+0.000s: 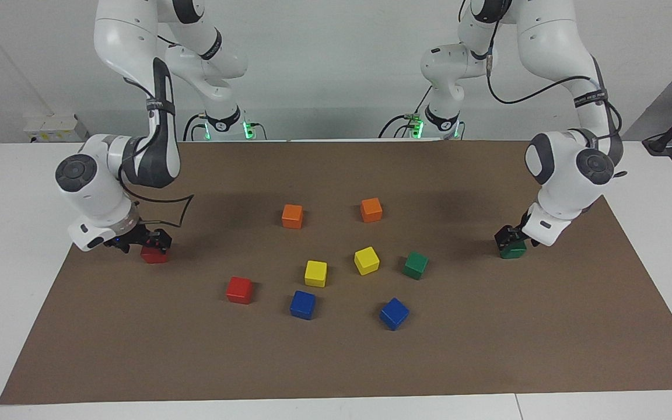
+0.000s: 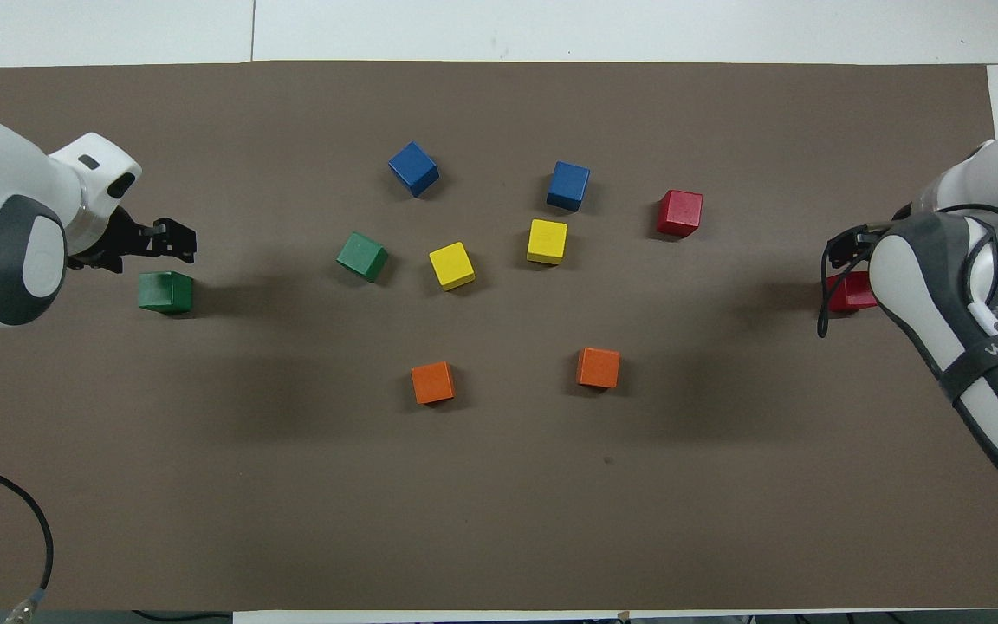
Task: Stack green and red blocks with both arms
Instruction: 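Grasp the other green block with the left gripper while the right grasps red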
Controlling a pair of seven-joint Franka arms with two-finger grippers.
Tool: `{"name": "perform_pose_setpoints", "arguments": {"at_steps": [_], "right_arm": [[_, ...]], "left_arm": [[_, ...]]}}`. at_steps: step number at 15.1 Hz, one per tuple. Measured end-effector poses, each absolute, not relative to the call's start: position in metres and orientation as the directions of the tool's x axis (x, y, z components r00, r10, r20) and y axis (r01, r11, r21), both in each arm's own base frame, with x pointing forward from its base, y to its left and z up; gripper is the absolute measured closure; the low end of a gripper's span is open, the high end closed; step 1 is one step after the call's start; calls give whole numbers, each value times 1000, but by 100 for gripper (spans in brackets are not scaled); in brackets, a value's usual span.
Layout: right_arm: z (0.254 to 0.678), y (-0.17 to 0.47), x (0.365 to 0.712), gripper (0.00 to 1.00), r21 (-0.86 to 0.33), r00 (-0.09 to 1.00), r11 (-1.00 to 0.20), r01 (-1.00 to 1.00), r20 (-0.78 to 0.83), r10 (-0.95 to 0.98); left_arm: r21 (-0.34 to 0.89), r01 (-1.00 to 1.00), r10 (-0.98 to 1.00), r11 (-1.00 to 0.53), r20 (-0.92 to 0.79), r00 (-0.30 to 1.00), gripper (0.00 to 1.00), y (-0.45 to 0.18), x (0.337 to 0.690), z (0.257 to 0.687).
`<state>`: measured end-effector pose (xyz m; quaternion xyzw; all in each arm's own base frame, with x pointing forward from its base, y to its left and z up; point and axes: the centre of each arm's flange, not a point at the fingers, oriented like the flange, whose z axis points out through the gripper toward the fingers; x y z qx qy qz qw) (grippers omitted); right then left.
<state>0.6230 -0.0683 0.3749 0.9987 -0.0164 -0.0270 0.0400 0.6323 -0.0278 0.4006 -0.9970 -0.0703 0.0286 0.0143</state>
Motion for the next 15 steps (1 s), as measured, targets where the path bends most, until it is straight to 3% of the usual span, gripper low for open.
{"name": "perform_pose_setpoints", "arguments": {"at_steps": [3, 8, 11, 15], "right_arm": [[410, 4, 645, 0, 87, 996, -993, -83, -1, -84], [395, 107, 676, 0, 48, 976, -976, -215, 33, -213], [374, 133, 695, 0, 45, 966, -965, -256, 43, -255], [350, 147, 714, 0, 21, 955, -958, -285, 87, -283]], "left_arm": [[-29, 388, 388, -921, -19, 921, 0, -123, 638, 435], [52, 787, 788, -615, 22, 615, 0, -202, 630, 389], [83, 848, 852, -523, 19, 524, 0, -213, 624, 369], [87, 838, 842, -539, 25, 539, 0, -233, 619, 362]]}}
